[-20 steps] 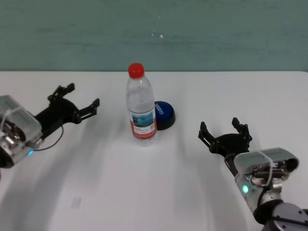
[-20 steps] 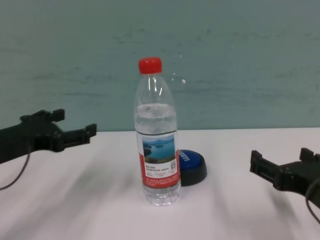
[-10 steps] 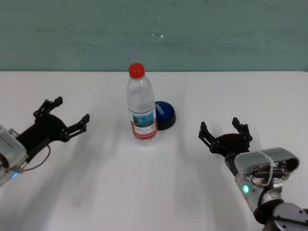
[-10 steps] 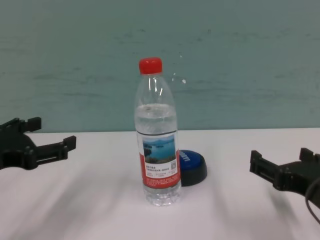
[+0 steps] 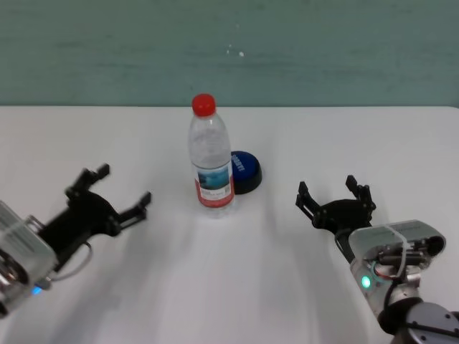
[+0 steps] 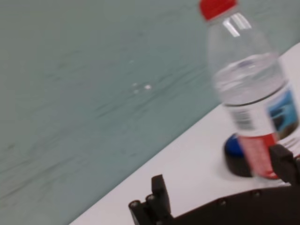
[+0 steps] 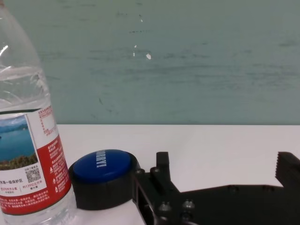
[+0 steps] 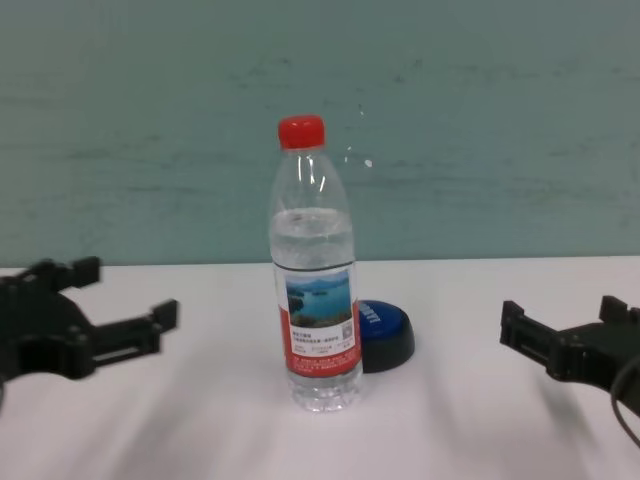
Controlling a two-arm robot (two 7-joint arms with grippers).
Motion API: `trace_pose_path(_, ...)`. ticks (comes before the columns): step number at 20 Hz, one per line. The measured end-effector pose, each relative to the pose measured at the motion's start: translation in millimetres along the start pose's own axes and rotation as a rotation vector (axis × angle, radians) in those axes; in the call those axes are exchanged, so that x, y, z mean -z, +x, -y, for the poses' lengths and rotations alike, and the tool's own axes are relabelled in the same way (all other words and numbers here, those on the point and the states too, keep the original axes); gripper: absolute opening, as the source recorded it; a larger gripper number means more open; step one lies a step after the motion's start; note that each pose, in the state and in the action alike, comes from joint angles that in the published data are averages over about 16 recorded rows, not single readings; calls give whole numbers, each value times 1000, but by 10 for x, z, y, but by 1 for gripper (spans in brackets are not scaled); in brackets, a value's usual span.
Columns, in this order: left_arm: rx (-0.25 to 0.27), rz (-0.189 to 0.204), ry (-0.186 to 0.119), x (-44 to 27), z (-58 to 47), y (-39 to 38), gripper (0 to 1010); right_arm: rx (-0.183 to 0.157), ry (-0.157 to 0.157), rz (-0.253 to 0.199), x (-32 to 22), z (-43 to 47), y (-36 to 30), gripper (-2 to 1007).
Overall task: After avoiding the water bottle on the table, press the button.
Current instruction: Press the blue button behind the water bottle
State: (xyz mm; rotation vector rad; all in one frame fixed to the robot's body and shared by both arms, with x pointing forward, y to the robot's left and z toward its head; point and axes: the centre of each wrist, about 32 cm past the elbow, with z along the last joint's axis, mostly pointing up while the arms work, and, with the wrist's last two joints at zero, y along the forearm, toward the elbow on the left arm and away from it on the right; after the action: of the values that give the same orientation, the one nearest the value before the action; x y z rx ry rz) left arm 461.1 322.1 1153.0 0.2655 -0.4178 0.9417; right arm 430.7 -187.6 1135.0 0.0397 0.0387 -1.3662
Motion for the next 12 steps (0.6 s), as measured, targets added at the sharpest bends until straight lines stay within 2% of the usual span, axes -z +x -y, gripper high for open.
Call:
trace_pose_path(4, 20, -7, -11, -46, 39, -156, 1000, 0, 0, 0, 0, 0, 0, 1004)
trace_pose_path(12, 38, -23, -38, -80, 221, -414, 1000, 0, 0, 0, 0, 0, 0, 1004)
